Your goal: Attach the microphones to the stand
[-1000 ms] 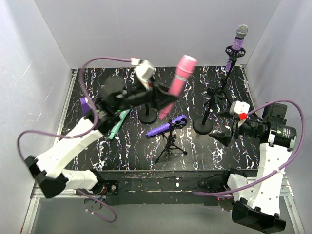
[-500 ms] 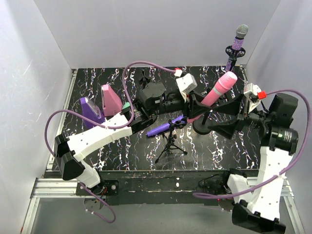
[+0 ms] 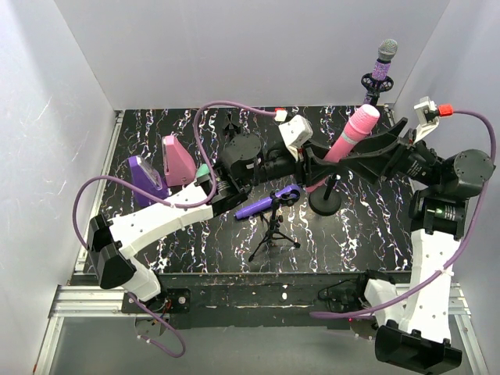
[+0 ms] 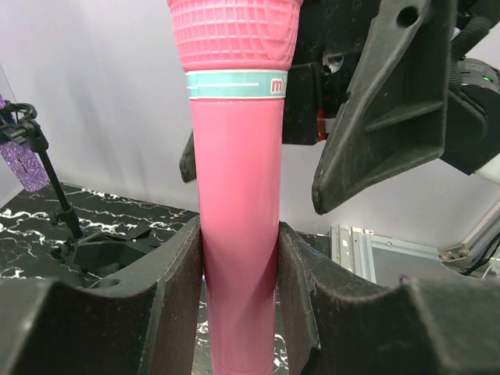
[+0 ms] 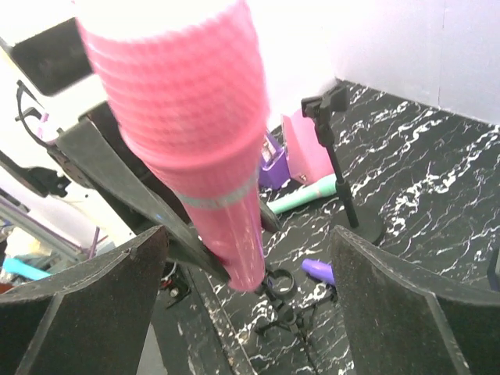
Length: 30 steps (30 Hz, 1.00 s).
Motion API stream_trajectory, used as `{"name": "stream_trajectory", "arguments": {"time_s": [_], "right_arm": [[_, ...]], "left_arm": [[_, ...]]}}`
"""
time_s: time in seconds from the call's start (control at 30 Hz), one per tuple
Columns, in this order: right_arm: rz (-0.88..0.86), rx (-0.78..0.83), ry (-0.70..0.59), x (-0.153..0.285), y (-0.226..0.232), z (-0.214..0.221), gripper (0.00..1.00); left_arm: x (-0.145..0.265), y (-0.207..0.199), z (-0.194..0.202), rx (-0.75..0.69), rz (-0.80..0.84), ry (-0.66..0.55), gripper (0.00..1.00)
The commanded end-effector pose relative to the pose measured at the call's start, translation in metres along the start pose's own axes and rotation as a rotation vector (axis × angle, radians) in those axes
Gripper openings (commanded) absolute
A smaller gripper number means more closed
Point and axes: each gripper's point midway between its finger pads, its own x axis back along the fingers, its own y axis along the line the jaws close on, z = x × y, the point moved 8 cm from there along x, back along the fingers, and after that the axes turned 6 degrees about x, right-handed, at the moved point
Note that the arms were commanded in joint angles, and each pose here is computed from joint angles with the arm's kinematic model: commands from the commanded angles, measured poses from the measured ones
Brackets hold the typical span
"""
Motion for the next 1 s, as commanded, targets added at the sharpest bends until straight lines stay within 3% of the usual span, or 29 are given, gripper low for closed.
{"name": "stream_trajectory", "arguments": {"time_s": [0.0,0.17,0.27,0.4,0.47,0.53,0.6,0.63,0.8,0.83,0.9,0.97], "right_arm": [[0.007,0.125,-0.128,-0.007,0.025,-0.027,0.90],[-0.027,0.180,-0.137,-0.024,0.027,-0.022,0.86],[-0.032,0.121,-0.128,-0.032,0.019,-0.018,0.66],[-0.079,0.123,-0.126,-0.041,0.018,-0.018,0.31],[-0.091,0.131,-0.120,-0.044,0.018,-0.019,0.25],[-0.093,0.123,-0.107,-0.046,0.016,-0.018,0.29],[-0.077,0.105,-0.106,-0.046,0.014,-0.016,0.54],[-0.070,0.100,-0.110,-0.047,0.012,-0.015,0.59],[-0.090,0.111,-0.094,-0.049,0.011,-0.013,0.59],[-0.097,0.119,-0.091,-0.049,0.011,-0.013,0.54],[-0.124,0.139,-0.084,-0.049,0.014,-0.013,0.26],[-0.131,0.167,-0.092,-0.049,0.016,-0.016,0.09]], "left_arm": [[0.005,-0.009,-0.014,-0.001,0.001,-0.059,0.00],[0.003,-0.011,-0.010,0.005,0.001,-0.063,0.00],[0.002,-0.012,-0.010,0.006,0.000,-0.071,0.00],[0.005,-0.013,-0.009,0.005,-0.007,-0.073,0.00],[0.007,-0.012,-0.010,0.004,-0.016,-0.075,0.00],[0.009,-0.013,-0.011,-0.003,-0.018,-0.077,0.00],[0.010,-0.013,-0.011,-0.005,-0.019,-0.072,0.00],[0.011,-0.013,-0.011,-0.006,-0.019,-0.071,0.00],[0.012,-0.013,-0.011,-0.009,-0.023,-0.067,0.00],[0.012,-0.013,-0.012,-0.008,-0.024,-0.069,0.00],[0.012,-0.013,-0.012,-0.009,-0.029,-0.069,0.00],[0.014,-0.013,-0.015,-0.005,-0.041,-0.076,0.00]]}}
